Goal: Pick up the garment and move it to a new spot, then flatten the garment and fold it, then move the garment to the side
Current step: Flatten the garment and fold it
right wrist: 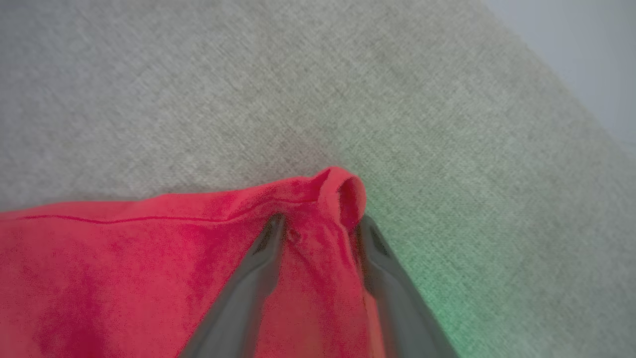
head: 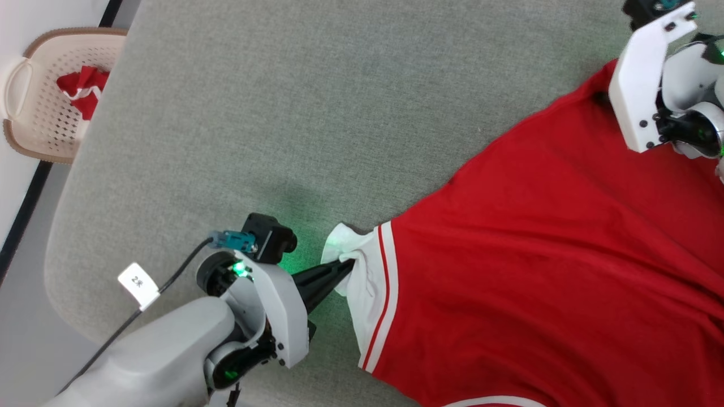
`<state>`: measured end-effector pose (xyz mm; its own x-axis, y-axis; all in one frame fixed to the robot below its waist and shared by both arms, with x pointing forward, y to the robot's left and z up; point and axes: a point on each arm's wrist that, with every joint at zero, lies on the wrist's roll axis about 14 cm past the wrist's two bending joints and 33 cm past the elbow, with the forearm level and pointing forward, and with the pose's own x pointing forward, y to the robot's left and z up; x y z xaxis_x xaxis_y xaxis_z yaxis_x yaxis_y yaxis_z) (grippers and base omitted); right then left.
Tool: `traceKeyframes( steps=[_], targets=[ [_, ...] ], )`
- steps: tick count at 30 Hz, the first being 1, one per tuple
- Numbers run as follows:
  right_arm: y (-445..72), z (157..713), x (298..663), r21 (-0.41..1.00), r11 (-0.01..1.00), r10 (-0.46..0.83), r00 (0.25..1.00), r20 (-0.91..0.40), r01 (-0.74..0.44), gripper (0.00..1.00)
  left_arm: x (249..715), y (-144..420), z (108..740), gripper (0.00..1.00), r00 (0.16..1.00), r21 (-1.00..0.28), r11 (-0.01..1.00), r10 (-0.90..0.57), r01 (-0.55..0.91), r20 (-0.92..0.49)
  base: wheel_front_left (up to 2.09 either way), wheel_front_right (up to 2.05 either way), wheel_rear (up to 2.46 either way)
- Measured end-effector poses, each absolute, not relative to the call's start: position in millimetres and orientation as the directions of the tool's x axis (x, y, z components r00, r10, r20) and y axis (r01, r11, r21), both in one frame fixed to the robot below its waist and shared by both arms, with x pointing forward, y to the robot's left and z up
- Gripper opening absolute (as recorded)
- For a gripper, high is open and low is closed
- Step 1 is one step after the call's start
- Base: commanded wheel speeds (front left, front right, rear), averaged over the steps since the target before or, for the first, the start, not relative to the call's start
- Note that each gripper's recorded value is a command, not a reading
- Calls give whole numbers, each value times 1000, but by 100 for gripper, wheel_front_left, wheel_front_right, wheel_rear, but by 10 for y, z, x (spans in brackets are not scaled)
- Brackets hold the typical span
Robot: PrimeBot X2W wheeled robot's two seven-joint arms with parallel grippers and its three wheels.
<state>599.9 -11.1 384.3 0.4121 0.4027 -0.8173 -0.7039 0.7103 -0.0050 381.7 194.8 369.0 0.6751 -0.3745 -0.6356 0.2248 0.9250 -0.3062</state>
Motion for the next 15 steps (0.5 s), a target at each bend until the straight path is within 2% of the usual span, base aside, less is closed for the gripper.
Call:
traceKeyframes(
  steps=[7,15],
  targets=[
    [-134,3936,6005,0,723,414,432,-801,-691,0,3924,2012,3740,0,676,-276,929,-368,246,-639,0,0,0],
    [-331,4410,6116,-32,755,442,544,-713,-655,0,4462,2314,4298,0,742,-105,950,-297,295,-601,0,0,0]
  ],
)
